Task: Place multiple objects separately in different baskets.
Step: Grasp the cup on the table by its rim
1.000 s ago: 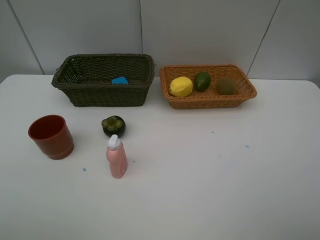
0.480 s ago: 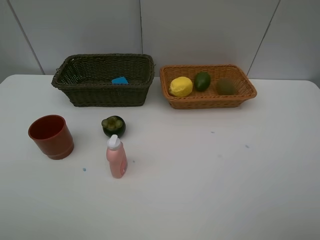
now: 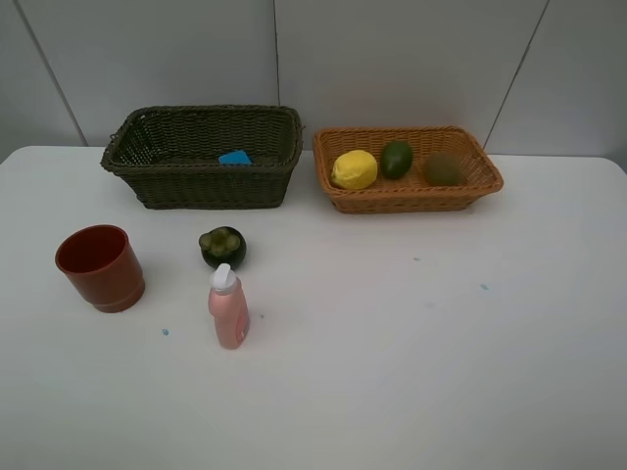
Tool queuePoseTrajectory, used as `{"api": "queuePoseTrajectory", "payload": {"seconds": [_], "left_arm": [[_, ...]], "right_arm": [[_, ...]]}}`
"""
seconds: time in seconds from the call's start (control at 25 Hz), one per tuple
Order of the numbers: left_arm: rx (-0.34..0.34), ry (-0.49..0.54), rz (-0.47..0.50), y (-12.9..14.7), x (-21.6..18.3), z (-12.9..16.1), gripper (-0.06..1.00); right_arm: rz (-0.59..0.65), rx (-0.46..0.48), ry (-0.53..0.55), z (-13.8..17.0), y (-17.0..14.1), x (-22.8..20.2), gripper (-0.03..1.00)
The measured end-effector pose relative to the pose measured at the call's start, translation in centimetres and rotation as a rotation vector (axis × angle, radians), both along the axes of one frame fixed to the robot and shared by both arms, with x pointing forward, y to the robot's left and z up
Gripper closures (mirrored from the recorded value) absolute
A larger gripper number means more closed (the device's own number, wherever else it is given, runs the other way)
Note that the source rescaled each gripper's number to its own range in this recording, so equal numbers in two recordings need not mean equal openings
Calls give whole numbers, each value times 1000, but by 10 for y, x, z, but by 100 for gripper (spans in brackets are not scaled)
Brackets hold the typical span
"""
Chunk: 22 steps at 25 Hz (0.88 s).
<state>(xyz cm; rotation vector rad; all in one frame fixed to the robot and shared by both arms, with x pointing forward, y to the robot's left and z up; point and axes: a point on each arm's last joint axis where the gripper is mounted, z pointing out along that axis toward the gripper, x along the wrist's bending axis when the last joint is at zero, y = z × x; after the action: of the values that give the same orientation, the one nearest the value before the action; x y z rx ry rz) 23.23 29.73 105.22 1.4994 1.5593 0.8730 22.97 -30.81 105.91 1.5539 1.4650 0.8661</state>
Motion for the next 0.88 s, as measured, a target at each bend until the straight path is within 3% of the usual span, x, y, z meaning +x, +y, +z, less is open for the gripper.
{"api": "queuePoseTrajectory", "payload": {"seconds": [0.88], "left_arm": [[25, 0, 21, 3, 0, 0, -3]], "right_arm": [[0, 0, -1, 0, 0, 0, -3]]}}
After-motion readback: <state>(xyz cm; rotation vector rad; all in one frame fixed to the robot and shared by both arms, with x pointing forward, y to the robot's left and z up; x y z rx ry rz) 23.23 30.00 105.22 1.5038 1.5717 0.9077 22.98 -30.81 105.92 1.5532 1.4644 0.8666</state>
